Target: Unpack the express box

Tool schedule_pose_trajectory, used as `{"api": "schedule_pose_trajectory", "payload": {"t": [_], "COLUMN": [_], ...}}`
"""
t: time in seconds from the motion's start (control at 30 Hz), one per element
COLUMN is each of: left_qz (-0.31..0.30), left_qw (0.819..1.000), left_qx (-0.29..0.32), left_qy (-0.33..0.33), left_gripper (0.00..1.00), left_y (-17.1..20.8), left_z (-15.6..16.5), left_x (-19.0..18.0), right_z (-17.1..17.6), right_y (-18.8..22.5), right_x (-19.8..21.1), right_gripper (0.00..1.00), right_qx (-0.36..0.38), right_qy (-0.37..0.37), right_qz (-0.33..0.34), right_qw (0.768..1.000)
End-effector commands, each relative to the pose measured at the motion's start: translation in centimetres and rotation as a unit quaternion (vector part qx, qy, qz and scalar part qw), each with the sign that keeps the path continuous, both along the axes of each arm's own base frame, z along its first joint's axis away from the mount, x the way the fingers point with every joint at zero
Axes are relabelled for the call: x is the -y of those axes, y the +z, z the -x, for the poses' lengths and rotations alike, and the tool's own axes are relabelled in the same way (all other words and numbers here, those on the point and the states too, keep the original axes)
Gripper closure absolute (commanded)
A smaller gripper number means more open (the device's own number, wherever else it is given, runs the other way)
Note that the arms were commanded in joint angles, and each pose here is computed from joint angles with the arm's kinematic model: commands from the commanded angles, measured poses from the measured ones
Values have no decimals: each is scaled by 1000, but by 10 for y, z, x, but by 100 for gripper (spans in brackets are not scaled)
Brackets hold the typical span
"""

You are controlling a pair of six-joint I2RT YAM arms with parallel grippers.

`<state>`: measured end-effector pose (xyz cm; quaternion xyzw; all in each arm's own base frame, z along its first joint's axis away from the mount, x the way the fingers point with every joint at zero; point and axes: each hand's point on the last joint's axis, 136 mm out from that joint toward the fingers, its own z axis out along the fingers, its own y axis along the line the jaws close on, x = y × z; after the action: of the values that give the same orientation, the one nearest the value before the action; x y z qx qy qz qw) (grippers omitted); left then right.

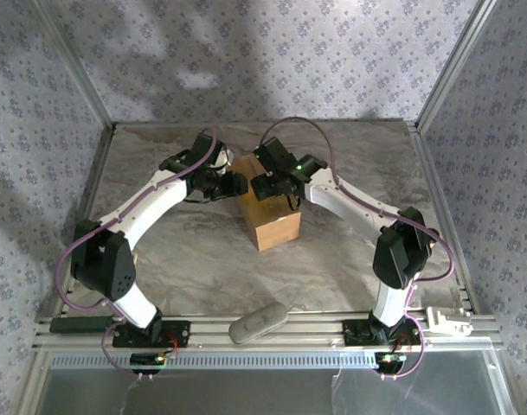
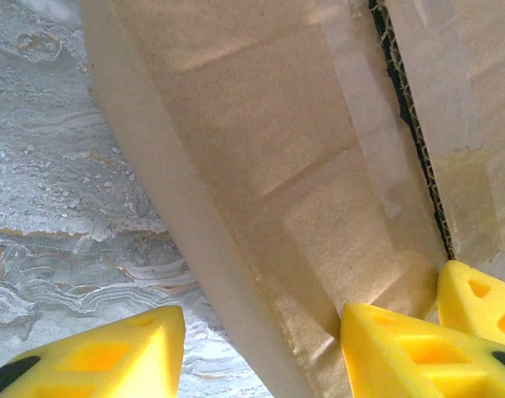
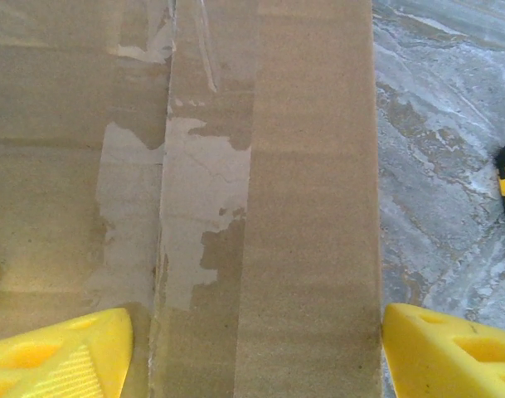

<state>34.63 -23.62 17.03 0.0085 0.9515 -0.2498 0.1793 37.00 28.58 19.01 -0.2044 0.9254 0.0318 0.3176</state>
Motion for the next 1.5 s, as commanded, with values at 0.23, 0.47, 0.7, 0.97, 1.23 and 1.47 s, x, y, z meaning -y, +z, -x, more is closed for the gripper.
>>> {"api": "schedule_pose_trajectory", "payload": {"t": [0.23, 0.47, 0.7, 0.97, 1.23, 1.47], "left_qz": [-62, -73, -84, -98, -102, -104], "left_qw": [995, 994, 991, 988, 986, 985], "left_qx": [-73, -86, -104, -120, -129, -135], "left_qy": [4, 6, 6, 7, 5, 3], "left_gripper": [49, 50, 51, 52, 52, 53], "left_y": [-57, -74, -89, -102, -109, -113], "left_z": [20, 23, 29, 37, 40, 43], "left_x": [-21, -28, -35, -44, -47, -47], "right_z": [-5, -6, -8, -8, -8, -7], "right_y": [-12, -17, -3, 25, 49, 59], "right_x": [19, 28, 35, 43, 51, 54], "right_gripper": [24, 28, 30, 32, 32, 32], "right_qx": [37, 45, 67, 100, 127, 136], "right_qy": [-26, -45, -64, -82, -92, -90], "right_qz": [139, 177, 175, 162, 155, 158], "right_qw": [989, 982, 980, 978, 975, 974]}}
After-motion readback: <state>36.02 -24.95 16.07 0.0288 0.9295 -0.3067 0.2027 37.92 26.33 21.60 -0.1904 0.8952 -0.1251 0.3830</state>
